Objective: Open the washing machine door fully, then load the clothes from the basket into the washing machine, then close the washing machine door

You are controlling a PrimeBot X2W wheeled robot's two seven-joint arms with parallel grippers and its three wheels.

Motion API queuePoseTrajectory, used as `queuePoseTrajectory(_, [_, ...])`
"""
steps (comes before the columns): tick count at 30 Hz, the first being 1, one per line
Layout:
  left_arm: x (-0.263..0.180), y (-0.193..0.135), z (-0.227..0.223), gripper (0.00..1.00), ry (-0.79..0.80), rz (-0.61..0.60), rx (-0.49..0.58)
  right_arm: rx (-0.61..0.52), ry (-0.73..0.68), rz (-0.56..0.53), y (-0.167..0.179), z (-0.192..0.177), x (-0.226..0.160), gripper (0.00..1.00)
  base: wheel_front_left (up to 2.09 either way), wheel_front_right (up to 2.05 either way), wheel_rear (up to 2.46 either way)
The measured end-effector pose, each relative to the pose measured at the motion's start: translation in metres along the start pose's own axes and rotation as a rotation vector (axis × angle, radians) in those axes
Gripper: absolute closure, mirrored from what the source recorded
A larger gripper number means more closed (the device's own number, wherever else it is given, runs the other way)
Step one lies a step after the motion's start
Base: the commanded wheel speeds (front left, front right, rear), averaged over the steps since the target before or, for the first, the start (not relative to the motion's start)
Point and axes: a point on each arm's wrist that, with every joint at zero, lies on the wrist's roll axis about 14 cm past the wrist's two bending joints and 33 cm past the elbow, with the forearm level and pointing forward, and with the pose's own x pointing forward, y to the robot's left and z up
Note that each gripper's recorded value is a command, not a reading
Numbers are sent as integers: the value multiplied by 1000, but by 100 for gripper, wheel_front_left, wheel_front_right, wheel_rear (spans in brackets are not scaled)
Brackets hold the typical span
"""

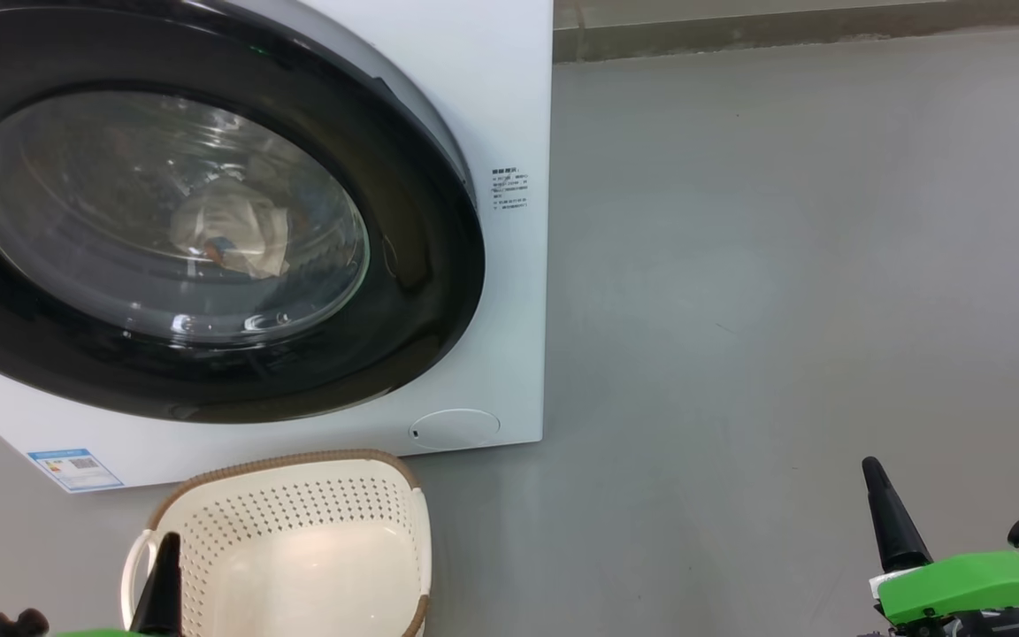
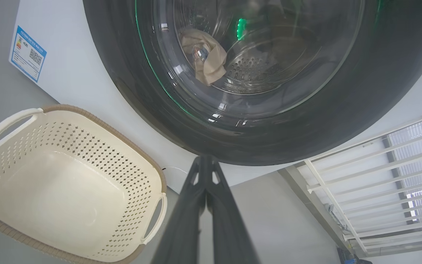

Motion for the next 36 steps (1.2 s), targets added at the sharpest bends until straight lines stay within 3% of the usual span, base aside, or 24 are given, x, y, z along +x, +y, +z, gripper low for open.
queuePoseTrajectory(36, [10, -21, 1, 100, 23, -50, -377, 385, -29, 30, 7, 18, -3, 100, 0, 0, 0])
